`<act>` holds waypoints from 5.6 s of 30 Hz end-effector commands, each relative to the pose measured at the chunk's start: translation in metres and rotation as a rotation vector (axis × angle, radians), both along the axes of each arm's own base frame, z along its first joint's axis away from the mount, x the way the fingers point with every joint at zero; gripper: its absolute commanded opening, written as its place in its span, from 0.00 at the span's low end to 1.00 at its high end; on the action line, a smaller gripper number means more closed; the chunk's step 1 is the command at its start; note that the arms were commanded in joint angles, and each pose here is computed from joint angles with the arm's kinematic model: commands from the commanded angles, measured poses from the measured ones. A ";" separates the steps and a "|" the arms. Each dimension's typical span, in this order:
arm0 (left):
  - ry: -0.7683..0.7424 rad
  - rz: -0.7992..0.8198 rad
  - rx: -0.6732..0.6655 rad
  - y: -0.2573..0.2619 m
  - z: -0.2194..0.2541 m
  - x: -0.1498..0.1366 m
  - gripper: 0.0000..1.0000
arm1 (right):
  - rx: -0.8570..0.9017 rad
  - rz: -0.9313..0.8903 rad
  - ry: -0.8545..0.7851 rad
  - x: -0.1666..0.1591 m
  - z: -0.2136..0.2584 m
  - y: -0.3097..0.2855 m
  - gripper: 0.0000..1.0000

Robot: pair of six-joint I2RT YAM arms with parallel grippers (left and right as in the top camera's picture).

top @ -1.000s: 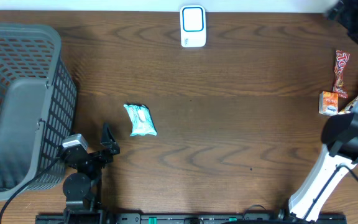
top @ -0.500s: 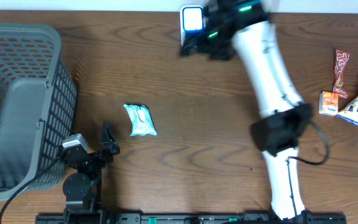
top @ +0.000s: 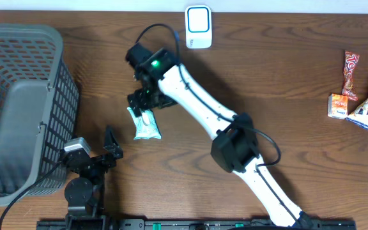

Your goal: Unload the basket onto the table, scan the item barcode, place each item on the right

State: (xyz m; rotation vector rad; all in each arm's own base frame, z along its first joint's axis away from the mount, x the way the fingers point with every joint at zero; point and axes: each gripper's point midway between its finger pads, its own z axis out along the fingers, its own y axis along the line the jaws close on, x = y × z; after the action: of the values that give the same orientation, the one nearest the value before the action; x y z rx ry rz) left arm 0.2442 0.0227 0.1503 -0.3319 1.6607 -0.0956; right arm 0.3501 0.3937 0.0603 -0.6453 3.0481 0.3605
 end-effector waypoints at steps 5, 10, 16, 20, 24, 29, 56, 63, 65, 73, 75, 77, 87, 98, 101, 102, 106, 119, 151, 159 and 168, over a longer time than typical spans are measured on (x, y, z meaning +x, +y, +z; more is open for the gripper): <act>0.055 0.013 -0.004 0.002 -0.018 -0.001 0.98 | -0.152 0.000 -0.200 0.006 -0.011 0.007 0.99; 0.055 0.013 -0.004 0.002 -0.018 -0.001 0.98 | -0.181 0.027 -0.239 0.002 -0.027 0.019 0.99; 0.055 0.013 -0.004 0.002 -0.018 -0.001 0.98 | -0.210 0.082 -0.240 -0.019 -0.047 0.034 0.99; 0.055 0.013 -0.004 0.002 -0.018 -0.001 0.98 | -0.288 0.091 -0.316 -0.016 -0.058 0.032 0.99; 0.055 0.013 -0.004 0.002 -0.018 -0.001 0.98 | -0.364 0.086 -0.326 -0.017 -0.077 0.021 0.87; 0.055 0.013 -0.004 0.002 -0.018 -0.001 0.98 | -0.432 0.051 -0.282 -0.021 -0.097 0.005 0.77; 0.055 0.013 -0.004 0.002 -0.018 -0.001 0.98 | -0.129 0.196 0.300 -0.030 -0.073 -0.055 0.17; 0.055 0.013 -0.004 0.002 -0.018 -0.001 0.98 | 0.343 0.182 0.433 0.009 -0.036 -0.077 0.22; 0.055 0.013 -0.004 0.002 -0.018 -0.001 0.98 | 0.466 0.150 0.430 0.026 -0.025 -0.087 0.23; 0.055 0.013 -0.004 0.002 -0.018 -0.001 0.98 | 0.713 -0.008 0.404 0.075 -0.006 -0.143 0.32; 0.055 0.013 -0.004 0.002 -0.018 -0.001 0.98 | 0.720 -0.016 0.407 0.076 -0.009 -0.151 0.38; 0.055 0.013 -0.004 0.002 -0.018 -0.001 0.98 | 0.696 -0.025 0.412 0.076 -0.016 -0.158 0.40; 0.055 0.013 -0.004 0.002 -0.018 -0.001 0.98 | 0.555 0.070 0.267 0.075 0.024 -0.163 0.68; 0.055 0.013 -0.004 0.002 -0.018 -0.001 0.98 | -0.204 -0.043 -0.048 0.077 -0.005 -0.135 0.91; 0.055 0.013 -0.004 0.002 -0.018 -0.001 0.98 | -0.276 -0.049 -0.124 0.072 -0.008 -0.114 0.87; 0.055 0.013 -0.004 0.002 -0.018 -0.001 0.98 | -0.303 -0.059 -0.149 0.072 -0.010 -0.112 0.82; 0.055 0.013 -0.004 0.002 -0.018 -0.001 0.98 | -0.526 -0.146 -0.326 0.077 -0.020 -0.114 0.63; 0.055 0.013 -0.004 0.002 -0.018 -0.001 0.98 | -0.756 -0.153 -0.370 0.075 -0.068 -0.138 0.52; 0.055 0.013 -0.004 0.002 -0.018 -0.001 0.98 | 0.439 0.300 0.315 0.010 0.012 -0.063 0.01; 0.055 0.013 -0.004 0.002 -0.018 -0.001 0.98 | 0.867 0.284 0.426 0.005 0.025 -0.060 0.01; 0.055 0.013 -0.004 0.002 -0.018 -0.001 0.98 | 1.174 -0.007 0.658 -0.009 0.024 -0.049 0.01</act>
State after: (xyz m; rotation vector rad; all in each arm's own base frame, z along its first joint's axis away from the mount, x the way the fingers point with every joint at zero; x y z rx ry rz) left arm 0.2442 0.0227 0.1503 -0.3319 1.6607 -0.0956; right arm 0.3289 0.3300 0.0572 -0.6550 2.7301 2.1900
